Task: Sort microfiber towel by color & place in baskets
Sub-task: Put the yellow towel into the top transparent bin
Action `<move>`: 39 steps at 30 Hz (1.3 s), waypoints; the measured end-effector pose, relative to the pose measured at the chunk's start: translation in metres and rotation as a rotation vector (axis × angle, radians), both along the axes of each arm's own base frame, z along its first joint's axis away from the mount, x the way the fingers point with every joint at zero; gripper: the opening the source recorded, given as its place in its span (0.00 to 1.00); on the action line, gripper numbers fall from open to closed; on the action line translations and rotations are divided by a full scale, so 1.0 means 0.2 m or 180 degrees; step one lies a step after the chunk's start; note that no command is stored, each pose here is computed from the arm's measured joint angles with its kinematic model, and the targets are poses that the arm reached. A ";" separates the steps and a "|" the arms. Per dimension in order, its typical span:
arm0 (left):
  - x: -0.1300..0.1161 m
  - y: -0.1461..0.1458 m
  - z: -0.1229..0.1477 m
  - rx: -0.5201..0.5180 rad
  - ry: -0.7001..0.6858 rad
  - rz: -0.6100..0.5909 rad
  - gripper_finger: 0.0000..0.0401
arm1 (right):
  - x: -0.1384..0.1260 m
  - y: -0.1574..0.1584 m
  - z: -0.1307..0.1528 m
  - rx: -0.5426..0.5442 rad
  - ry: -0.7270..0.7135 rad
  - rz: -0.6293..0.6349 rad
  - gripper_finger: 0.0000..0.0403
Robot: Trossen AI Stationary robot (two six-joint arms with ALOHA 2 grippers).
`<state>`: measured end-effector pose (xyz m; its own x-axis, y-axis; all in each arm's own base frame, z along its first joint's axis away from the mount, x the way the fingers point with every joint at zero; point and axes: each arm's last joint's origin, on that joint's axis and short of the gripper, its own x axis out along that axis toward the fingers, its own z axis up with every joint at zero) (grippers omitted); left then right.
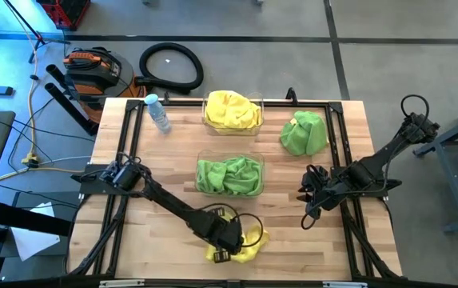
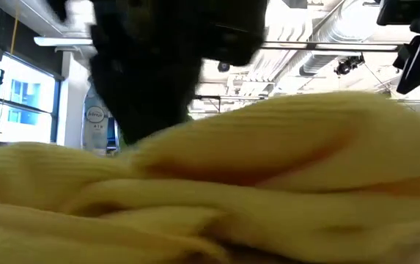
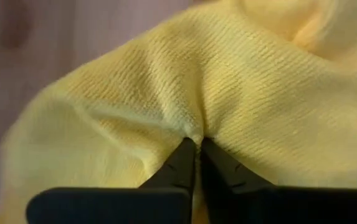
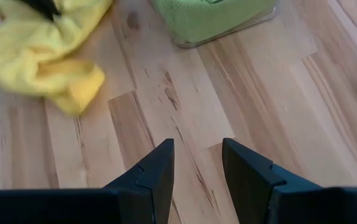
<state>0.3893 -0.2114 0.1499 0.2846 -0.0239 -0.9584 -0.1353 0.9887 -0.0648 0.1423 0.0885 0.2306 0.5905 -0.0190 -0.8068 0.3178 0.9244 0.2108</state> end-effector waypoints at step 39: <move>-0.62 1.78 1.31 0.1358 -0.1591 0.1070 0.00 | 0.02 -0.04 0.01 -0.0445 -0.0196 -0.0125 0.32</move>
<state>0.2657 0.1440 0.4113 0.6160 0.4874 -0.6189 -0.4906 0.8520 0.1828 0.1469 0.0805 0.2321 0.6354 -0.1528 -0.7569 0.3449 0.9332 0.1012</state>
